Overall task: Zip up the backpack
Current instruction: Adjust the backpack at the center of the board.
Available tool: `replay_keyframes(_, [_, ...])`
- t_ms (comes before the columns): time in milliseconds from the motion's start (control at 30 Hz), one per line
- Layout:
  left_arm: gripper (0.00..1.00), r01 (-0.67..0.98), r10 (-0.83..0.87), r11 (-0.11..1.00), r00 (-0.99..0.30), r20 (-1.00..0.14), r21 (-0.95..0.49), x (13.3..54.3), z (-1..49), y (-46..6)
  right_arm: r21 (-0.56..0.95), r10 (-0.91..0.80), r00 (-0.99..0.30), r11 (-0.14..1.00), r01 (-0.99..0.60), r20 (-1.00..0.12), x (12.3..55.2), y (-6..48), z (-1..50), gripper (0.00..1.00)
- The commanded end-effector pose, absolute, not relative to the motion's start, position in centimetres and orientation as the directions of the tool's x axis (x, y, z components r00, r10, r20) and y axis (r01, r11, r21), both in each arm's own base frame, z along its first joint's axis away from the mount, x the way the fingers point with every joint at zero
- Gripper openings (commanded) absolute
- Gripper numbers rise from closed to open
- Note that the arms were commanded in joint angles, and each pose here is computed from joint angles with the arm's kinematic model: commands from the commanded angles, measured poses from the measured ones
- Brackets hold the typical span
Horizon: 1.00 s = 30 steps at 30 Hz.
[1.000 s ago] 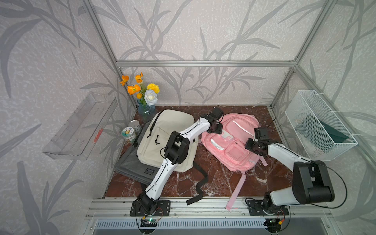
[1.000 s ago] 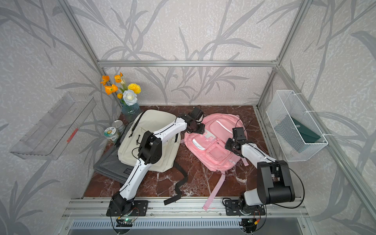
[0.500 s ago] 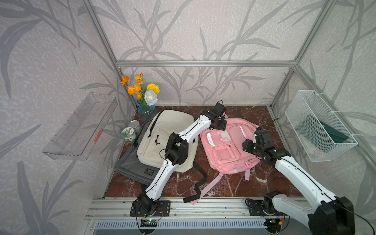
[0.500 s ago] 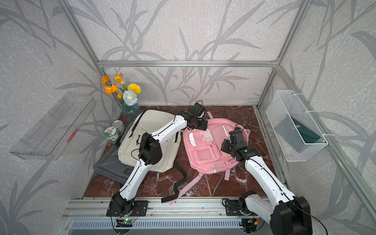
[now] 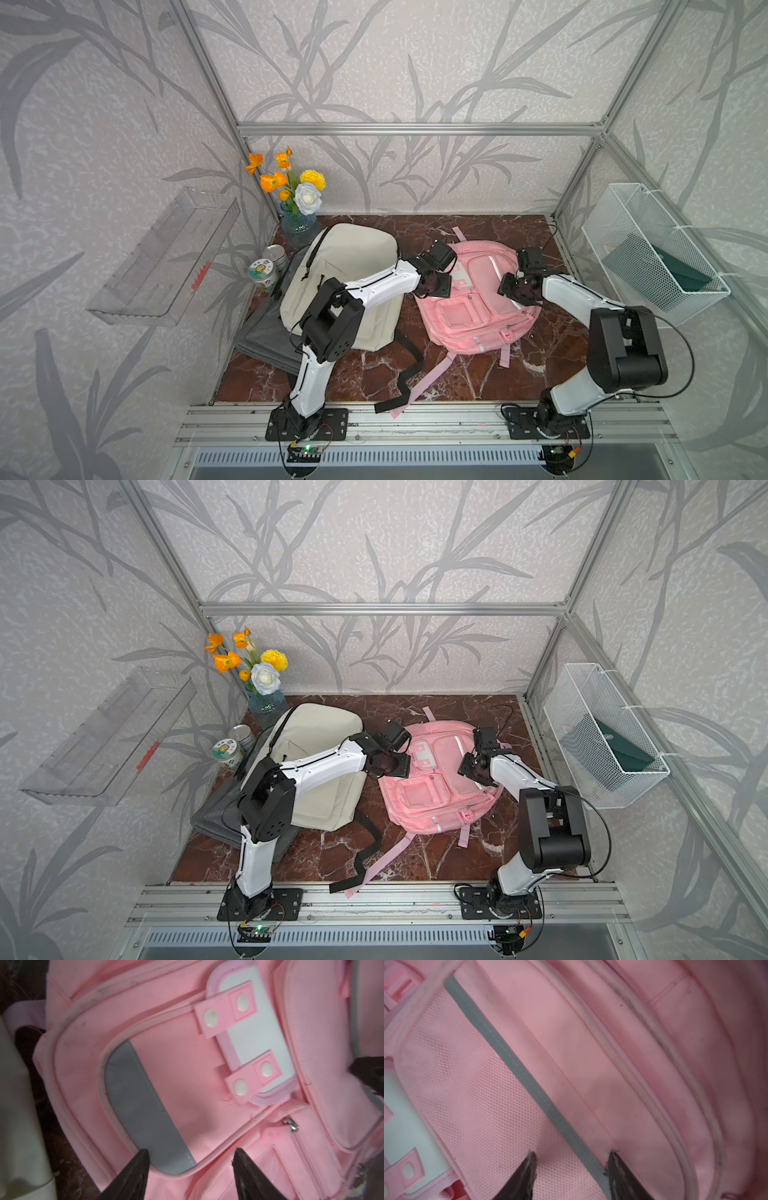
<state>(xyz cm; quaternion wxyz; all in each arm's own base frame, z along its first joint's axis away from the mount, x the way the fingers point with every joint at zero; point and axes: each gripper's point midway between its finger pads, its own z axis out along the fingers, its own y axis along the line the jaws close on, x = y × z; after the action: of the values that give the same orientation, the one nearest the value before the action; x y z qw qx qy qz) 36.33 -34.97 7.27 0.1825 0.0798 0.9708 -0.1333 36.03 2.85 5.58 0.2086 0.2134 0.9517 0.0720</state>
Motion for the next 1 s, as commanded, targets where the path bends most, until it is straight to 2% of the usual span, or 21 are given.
replay_keyframes(0, [0.61,0.18,0.086,0.954,-0.93,-0.357,-0.24,37.9,5.7,-35.7,0.174,0.448,-0.832,0.894,0.413,-0.329,33.6,2.0,4.5,0.56])
replay_keyframes(133, [0.59,0.169,0.09,0.961,-0.94,-0.33,-0.221,41.2,2.9,-35.8,0.165,0.456,-0.839,0.89,0.426,-0.296,30.1,1.8,3.4,0.56])
replay_keyframes(233, [0.57,0.186,0.101,0.953,-0.938,-0.332,-0.237,44.3,1.8,-36.4,0.217,0.454,-0.854,0.887,0.407,-0.253,27.7,3.0,2.6,0.56])
replay_keyframes(333, [0.57,0.216,0.115,0.944,-0.924,-0.364,-0.25,47.3,2.1,-37.1,0.261,0.438,-0.869,0.888,0.379,-0.229,26.0,5.0,2.2,0.55])
replay_keyframes(500, [0.57,0.315,0.153,0.889,-0.888,-0.433,-0.333,50.0,3.1,-40.4,0.297,0.386,-0.888,0.904,0.309,-0.251,24.6,9.3,3.6,0.55])
replay_keyframes(567, [0.57,0.335,0.161,0.868,-0.888,-0.431,-0.366,49.8,4.0,-41.4,0.333,0.394,-0.876,0.895,0.296,-0.279,24.7,9.8,5.0,0.55])
replay_keyframes(633, [0.57,0.358,0.187,0.862,-0.883,-0.429,-0.36,48.7,5.7,-41.9,0.349,0.392,-0.849,0.898,0.269,-0.355,25.2,9.4,7.3,0.55])
replay_keyframes(767, [0.62,0.367,0.214,0.88,-0.872,-0.44,-0.3,45.5,10.4,-41.0,0.271,0.305,-0.805,0.944,0.186,-0.509,25.5,7.5,11.0,0.55])
replay_keyframes(867, [0.66,0.328,0.189,0.913,-0.868,-0.459,-0.244,42.7,12.9,-39.2,0.253,0.231,-0.834,0.961,0.115,-0.501,24.6,7.8,11.4,0.51])
replay_keyframes(967, [0.68,0.288,0.12,0.907,-0.875,-0.468,-0.307,39.9,14.2,-38.3,0.272,0.209,-0.878,0.958,0.094,-0.431,22.9,8.6,10.3,0.46])
